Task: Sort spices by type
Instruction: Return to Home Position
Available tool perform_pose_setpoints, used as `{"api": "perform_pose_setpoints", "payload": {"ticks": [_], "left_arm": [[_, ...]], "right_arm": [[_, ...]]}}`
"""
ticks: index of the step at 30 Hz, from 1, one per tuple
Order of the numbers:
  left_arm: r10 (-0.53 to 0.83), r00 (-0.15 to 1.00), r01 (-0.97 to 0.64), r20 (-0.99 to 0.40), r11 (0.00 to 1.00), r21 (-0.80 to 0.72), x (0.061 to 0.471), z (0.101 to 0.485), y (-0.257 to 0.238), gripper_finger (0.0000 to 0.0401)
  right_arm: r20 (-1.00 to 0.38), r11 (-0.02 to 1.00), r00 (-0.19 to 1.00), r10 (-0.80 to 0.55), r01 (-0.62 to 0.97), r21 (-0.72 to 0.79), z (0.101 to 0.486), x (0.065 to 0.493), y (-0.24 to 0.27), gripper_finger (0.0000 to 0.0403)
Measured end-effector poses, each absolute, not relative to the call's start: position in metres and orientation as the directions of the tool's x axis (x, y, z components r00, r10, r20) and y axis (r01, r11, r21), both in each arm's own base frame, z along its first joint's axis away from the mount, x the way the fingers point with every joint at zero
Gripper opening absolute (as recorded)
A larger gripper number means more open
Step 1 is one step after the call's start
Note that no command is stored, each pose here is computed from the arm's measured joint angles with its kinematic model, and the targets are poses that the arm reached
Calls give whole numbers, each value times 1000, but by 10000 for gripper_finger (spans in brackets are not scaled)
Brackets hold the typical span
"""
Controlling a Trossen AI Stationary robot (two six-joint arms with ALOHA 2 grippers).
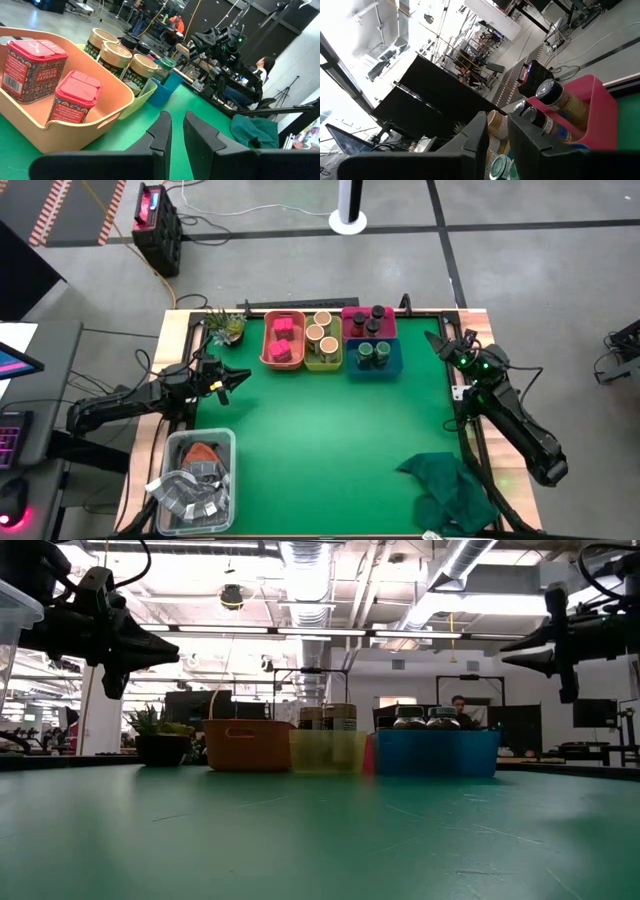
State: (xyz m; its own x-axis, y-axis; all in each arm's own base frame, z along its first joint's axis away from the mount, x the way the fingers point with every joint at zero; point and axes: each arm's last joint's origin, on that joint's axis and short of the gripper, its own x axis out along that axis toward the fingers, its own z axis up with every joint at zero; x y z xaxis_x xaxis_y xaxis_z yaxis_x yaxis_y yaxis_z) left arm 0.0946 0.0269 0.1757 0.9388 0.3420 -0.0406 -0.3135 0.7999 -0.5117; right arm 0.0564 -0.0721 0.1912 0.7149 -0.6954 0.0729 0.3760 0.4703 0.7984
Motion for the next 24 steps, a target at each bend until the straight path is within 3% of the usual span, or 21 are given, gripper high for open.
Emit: {"api": "perform_pose_setpoints", "payload": {"ticks": [24], "left_arm": [[342,939,-314,-41,800,-512,95,176,27,40]], "right_arm": [[-110,345,713,-693,461,817,173,56,-72,103]]}}
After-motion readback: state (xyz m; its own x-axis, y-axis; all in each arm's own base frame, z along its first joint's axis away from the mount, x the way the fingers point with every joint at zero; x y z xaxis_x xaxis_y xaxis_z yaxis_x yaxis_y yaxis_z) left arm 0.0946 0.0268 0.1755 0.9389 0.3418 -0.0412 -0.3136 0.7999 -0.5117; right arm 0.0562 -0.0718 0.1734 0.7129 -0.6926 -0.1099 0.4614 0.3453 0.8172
